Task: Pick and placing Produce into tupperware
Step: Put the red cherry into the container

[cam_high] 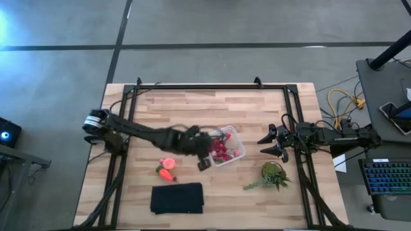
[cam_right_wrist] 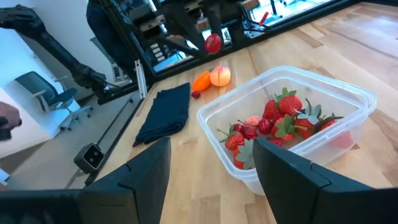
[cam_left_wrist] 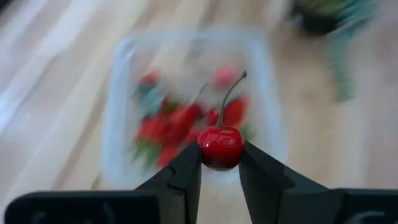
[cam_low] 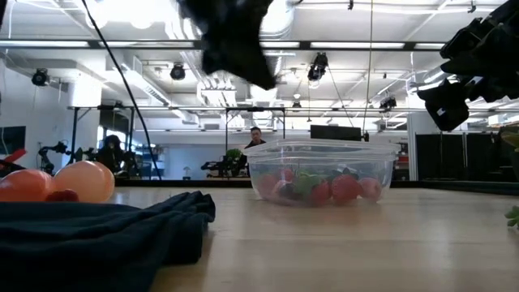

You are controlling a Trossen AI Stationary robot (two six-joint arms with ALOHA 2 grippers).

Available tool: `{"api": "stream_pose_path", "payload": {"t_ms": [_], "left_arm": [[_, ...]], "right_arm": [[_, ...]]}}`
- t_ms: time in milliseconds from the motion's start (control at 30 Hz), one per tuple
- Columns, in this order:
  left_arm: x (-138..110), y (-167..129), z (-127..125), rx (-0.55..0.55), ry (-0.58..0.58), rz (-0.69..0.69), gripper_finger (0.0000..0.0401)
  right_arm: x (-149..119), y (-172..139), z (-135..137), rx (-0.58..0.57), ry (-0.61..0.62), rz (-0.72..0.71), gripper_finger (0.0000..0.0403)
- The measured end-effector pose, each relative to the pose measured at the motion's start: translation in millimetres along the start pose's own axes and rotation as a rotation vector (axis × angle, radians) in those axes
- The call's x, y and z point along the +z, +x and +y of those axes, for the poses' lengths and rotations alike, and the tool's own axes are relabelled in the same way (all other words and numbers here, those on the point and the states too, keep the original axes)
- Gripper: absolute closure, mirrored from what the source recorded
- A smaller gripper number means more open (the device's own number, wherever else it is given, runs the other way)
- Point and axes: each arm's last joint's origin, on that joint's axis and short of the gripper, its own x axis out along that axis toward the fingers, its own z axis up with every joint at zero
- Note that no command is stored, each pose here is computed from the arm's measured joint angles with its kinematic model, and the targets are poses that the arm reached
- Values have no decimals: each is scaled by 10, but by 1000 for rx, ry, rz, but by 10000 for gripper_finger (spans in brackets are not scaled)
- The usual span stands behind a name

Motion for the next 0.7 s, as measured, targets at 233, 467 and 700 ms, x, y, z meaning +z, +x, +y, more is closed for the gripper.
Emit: {"api": "stream_pose_path", "payload": {"t_ms": [233, 467, 700], "left_arm": [[192, 569, 314, -78, -118, 35, 296], [213, 490, 339, -63, -194, 98, 202], [-83, -47, 169, -179, -41, 432, 158]], "right_arm": [[-5, 7, -3, -3, 2, 9, 184], [-11, 12, -7, -7, 4, 17, 184], [-12, 12, -8, -7, 4, 18, 184]]}}
